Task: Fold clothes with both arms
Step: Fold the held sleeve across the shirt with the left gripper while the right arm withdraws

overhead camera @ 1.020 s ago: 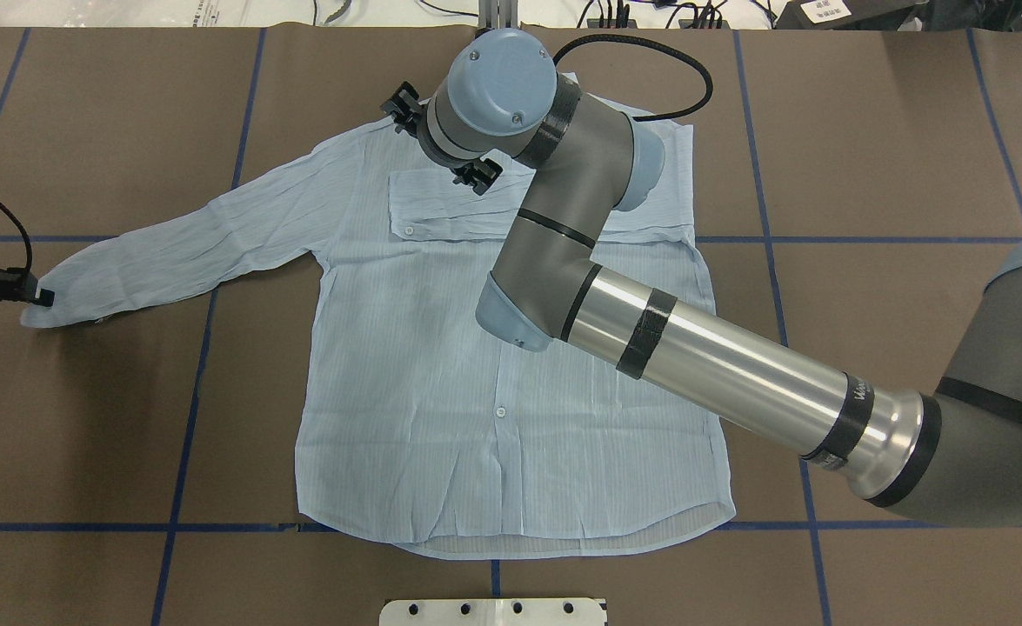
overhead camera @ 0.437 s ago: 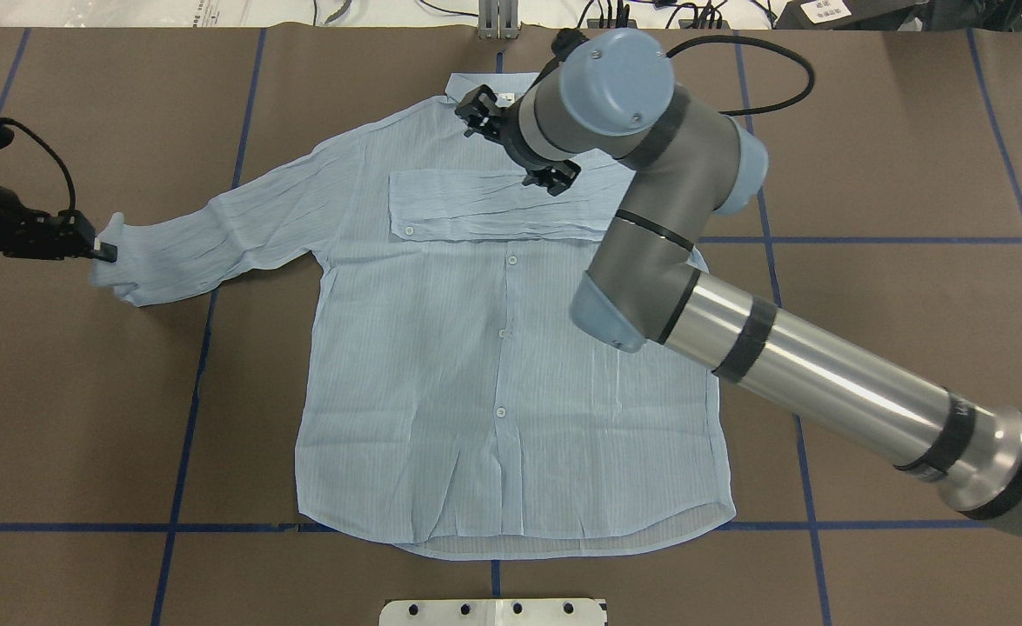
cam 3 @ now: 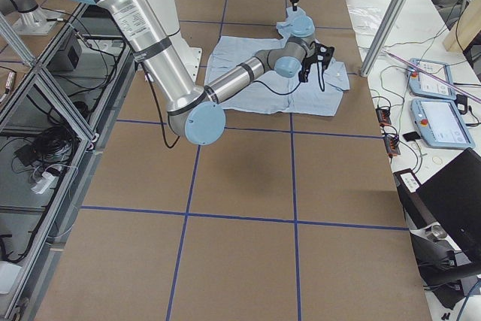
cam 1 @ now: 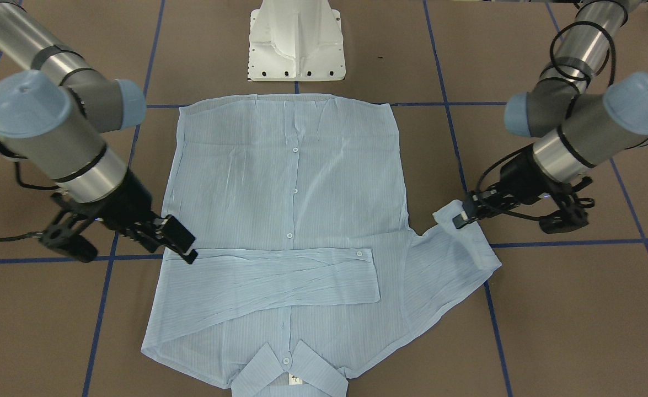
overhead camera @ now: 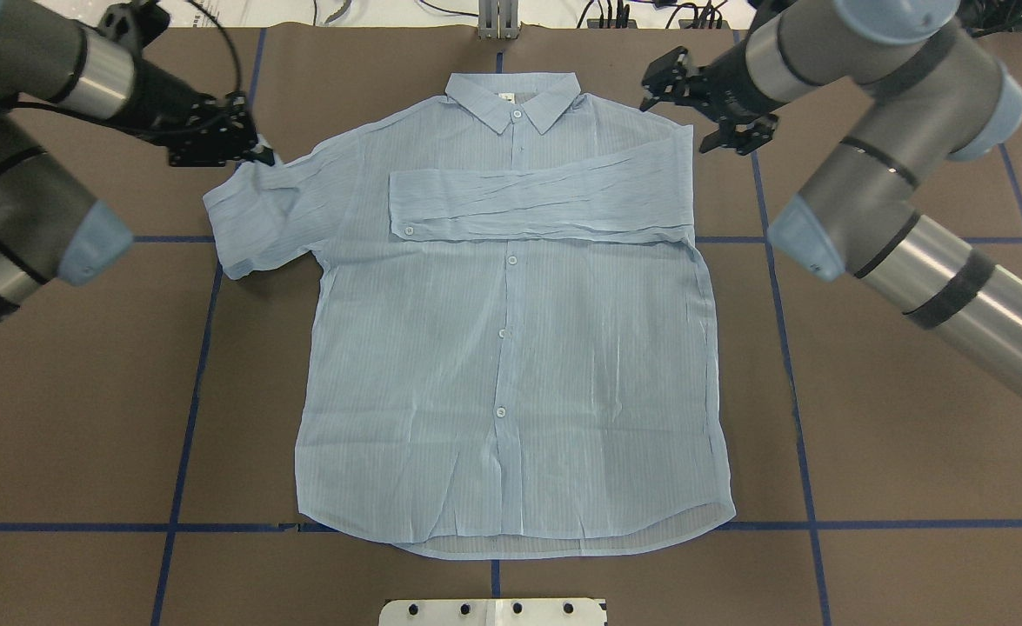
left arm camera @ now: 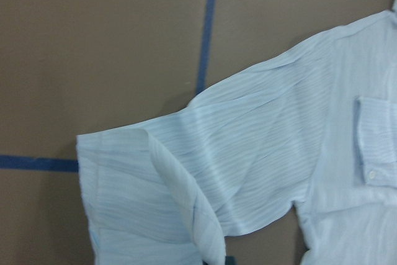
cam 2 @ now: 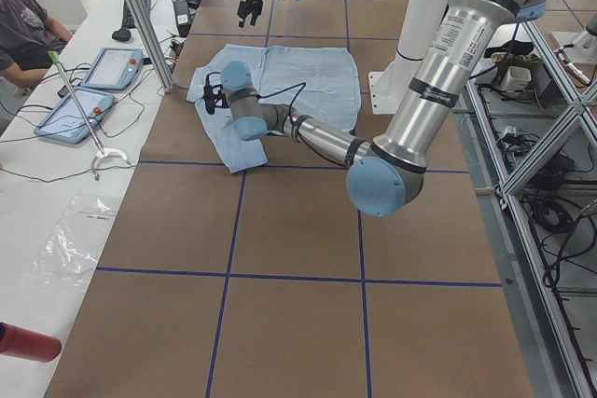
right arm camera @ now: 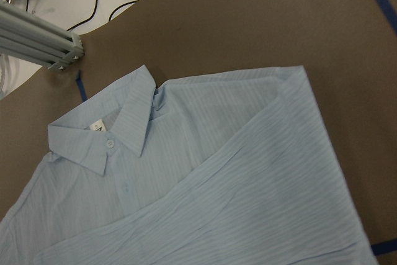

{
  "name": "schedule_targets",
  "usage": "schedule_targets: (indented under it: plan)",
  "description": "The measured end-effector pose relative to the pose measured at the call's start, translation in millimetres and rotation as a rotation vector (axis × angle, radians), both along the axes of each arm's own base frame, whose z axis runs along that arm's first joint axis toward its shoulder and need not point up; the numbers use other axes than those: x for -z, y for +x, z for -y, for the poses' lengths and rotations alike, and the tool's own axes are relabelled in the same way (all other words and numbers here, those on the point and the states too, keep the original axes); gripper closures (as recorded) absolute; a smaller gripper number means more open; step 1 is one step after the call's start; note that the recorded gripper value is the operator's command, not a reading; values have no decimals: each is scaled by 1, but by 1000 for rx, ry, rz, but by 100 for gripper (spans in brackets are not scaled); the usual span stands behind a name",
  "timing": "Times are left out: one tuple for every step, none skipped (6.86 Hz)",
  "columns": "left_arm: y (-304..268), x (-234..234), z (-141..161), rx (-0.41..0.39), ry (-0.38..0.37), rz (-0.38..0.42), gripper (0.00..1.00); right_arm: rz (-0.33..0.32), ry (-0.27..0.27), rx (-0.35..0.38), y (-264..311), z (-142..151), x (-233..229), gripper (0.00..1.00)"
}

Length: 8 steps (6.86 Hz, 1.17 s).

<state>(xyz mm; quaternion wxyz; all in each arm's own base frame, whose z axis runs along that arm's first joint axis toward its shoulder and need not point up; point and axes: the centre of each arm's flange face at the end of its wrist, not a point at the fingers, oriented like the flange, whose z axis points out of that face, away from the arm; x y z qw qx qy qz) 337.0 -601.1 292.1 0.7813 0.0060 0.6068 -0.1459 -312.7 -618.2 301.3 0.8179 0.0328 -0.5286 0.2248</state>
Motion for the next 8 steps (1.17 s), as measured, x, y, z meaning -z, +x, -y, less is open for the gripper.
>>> schedule_targets:
  plan:
    - [62, 65, 6, 29, -51, -33, 100, -21, 24, 35, 48, 7, -34, 0]
    - [121, 122, 10, 56, -85, -55, 100, -40, 42, 54, 74, 9, -56, 0]
    - [173, 166, 5, 93, -91, -66, 70, -54, 49, 61, 84, 10, -69, 0]
    - [207, 190, -9, 123, -80, -72, 1, -62, 49, 63, 88, 9, -76, 0]
    - [230, 203, -24, 141, -65, -78, 0, -68, 44, 62, 90, 7, -83, 0]
    - [241, 216, -34, 145, -52, -90, 0, -72, 38, 60, 91, 6, -89, 0]
    - [243, 233, -40, 147, -48, -112, 0, -73, 33, 57, 91, 5, -92, 0]
    - [241, 245, -43, 149, -51, -132, 0, -68, 27, 56, 89, 2, -91, 0]
